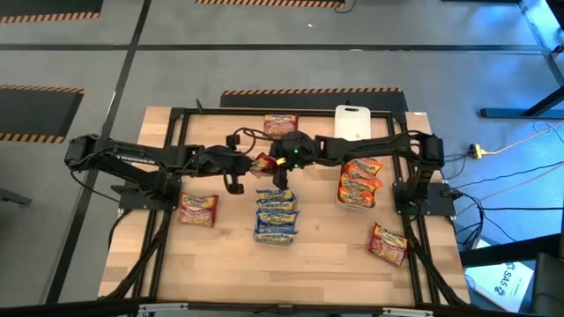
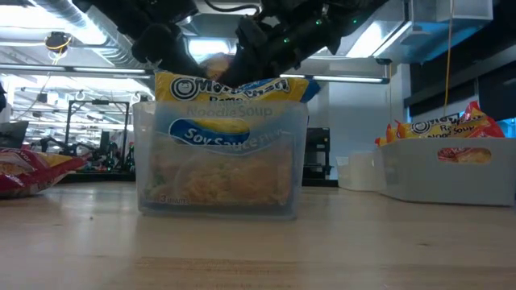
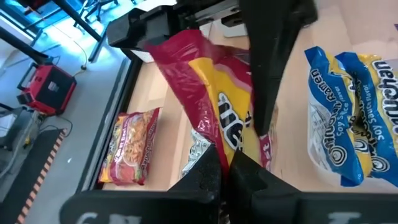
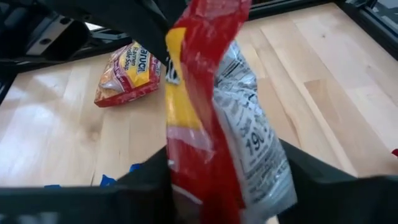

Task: Sort Maruchan noodles
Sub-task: Put the red noodle pack into the white bin

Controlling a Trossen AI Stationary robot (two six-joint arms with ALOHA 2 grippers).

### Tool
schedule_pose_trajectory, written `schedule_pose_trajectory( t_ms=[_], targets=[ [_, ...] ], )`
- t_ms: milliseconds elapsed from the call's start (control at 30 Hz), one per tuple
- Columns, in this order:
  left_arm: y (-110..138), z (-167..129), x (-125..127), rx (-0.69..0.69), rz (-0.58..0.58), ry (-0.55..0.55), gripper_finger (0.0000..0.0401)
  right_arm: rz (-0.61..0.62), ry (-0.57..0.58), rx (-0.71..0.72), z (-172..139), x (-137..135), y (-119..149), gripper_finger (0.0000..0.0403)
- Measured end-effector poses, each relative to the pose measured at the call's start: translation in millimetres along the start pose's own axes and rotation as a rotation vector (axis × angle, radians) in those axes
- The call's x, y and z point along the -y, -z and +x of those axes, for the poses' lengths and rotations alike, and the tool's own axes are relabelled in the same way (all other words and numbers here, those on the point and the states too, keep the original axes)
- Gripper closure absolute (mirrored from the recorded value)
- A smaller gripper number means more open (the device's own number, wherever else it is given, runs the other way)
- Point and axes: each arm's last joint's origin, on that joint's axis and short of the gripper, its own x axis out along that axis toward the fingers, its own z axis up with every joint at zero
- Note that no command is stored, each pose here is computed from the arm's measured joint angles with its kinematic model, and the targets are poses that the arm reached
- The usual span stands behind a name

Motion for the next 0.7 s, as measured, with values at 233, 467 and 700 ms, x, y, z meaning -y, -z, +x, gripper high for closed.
schedule_pose_trajectory(
  t_ms=[233, 467, 700],
  targets=[
    [-2, -3, 6, 0.011, 0.038, -0.007, 0.0366, -0.047, 0.010, -0.009, -1, 0, 1, 0.0276],
    [-5, -10, 6, 0.010, 0.002, -0.122, 0.0290, -0.075, 0.063, -0.069, -16, 0, -1, 0.0275],
    [-5, -28, 0, 0.043, -0.110, -0.133, 0.0260, -0.092, 0.110, -0.074, -54, 1, 10, 0.0276]
  ],
)
